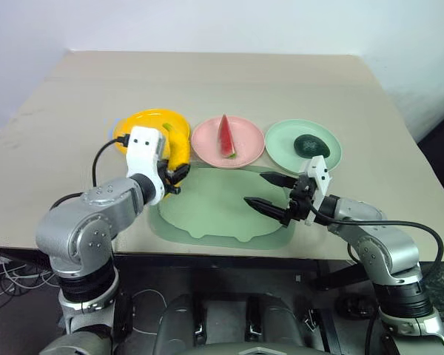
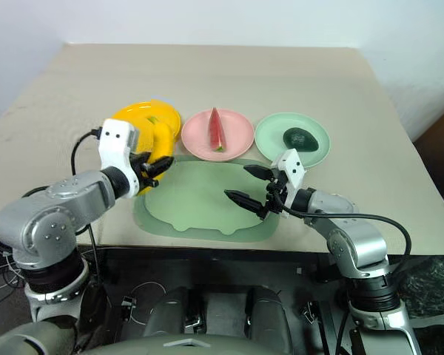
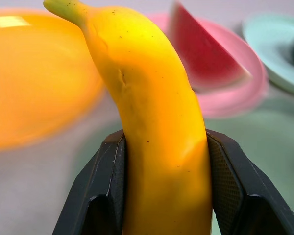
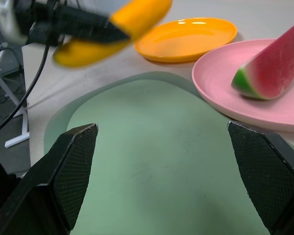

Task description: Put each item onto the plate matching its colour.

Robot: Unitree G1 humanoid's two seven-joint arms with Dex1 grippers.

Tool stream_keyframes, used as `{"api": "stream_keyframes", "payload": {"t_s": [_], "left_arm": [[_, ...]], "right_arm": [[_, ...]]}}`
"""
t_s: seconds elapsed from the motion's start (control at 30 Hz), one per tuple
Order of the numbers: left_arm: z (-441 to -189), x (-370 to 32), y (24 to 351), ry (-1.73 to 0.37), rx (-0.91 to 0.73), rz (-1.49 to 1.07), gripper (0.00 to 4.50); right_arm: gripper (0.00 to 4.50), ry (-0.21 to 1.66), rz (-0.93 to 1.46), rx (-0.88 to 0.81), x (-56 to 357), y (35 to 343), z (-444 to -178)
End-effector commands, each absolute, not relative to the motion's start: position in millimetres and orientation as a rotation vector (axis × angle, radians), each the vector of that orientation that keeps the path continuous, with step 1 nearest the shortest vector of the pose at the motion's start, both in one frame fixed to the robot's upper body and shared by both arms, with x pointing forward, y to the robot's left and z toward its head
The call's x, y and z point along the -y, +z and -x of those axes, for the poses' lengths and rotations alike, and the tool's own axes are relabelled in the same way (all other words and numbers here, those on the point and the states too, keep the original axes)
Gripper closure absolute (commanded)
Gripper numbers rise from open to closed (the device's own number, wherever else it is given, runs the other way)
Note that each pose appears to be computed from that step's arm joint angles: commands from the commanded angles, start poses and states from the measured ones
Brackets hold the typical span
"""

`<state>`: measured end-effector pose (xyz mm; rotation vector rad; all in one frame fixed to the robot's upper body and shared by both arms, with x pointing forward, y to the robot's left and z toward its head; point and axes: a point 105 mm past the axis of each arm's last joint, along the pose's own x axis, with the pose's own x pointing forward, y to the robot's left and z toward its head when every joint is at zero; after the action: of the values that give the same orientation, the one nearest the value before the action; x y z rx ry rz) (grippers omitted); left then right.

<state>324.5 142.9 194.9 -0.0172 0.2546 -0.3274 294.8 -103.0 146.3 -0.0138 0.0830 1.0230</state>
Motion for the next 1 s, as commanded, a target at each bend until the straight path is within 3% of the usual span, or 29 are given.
{"api": "stream_keyframes", "payload": {"t_s": [0.03,0.47,1.0], "left_arm": [[-343,-163,205,-0.229,-0.163,-0.034,2.61],[-396,-201,187,-0.004,-0.132,0.079,2.61],[-463,-210,199,-0.007,-0.166,0.022,2.61]], "right_arm": [[0.0,1.04,0.018,-0.011,93,161,-293],[0.0,1.048,0.002,-0.012,84,154,-290],[0.0,1.022,0.0,-0.009,86,150,-297]]}}
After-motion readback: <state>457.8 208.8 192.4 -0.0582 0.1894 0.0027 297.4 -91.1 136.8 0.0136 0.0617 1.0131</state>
